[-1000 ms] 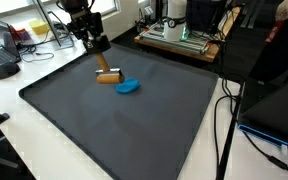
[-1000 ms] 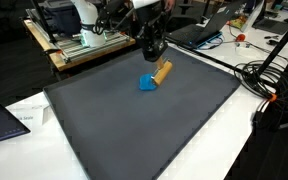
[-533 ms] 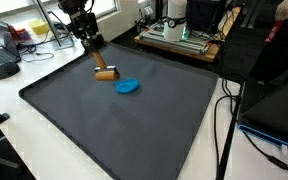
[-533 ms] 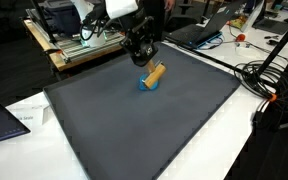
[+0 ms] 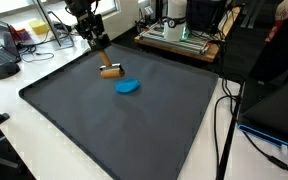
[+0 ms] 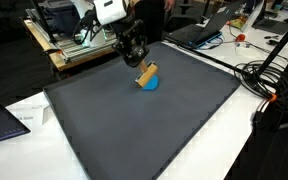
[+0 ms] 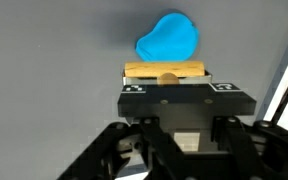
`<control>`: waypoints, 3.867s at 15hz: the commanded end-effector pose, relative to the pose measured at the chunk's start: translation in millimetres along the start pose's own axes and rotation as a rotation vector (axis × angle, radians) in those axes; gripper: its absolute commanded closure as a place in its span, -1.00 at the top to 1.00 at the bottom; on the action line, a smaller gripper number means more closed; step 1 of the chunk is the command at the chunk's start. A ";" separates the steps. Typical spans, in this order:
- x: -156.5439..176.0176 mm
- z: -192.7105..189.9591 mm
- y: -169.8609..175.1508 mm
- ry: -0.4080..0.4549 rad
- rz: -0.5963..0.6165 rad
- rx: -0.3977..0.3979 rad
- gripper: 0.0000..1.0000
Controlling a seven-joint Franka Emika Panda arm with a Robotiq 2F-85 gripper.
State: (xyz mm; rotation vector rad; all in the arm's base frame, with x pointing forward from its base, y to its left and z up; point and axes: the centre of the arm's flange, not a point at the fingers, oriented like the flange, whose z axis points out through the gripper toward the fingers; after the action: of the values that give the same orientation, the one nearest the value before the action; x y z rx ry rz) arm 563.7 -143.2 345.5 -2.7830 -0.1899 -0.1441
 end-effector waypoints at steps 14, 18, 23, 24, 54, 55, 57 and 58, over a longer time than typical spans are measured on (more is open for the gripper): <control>-80.9 2.7 -12.8 0.116 -0.335 -0.052 -0.56; -92.4 3.9 -14.3 0.121 -0.413 -0.054 -0.56; -106.4 7.5 -16.8 0.134 -0.513 -0.065 -0.56; -108.4 8.6 -17.5 0.139 -0.531 -0.068 -0.56; -147.2 50.7 -25.7 0.459 -0.615 -0.057 -0.56; -149.4 52.4 -25.2 0.466 -0.612 -0.055 -0.56; -154.1 55.5 -23.9 0.481 -0.608 -0.052 -0.56; -156.1 57.1 -23.2 0.485 -0.608 -0.050 -0.56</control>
State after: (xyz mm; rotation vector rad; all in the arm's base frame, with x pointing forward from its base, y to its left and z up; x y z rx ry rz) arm 419.5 -117.4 285.5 -2.5618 -0.9100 -0.8911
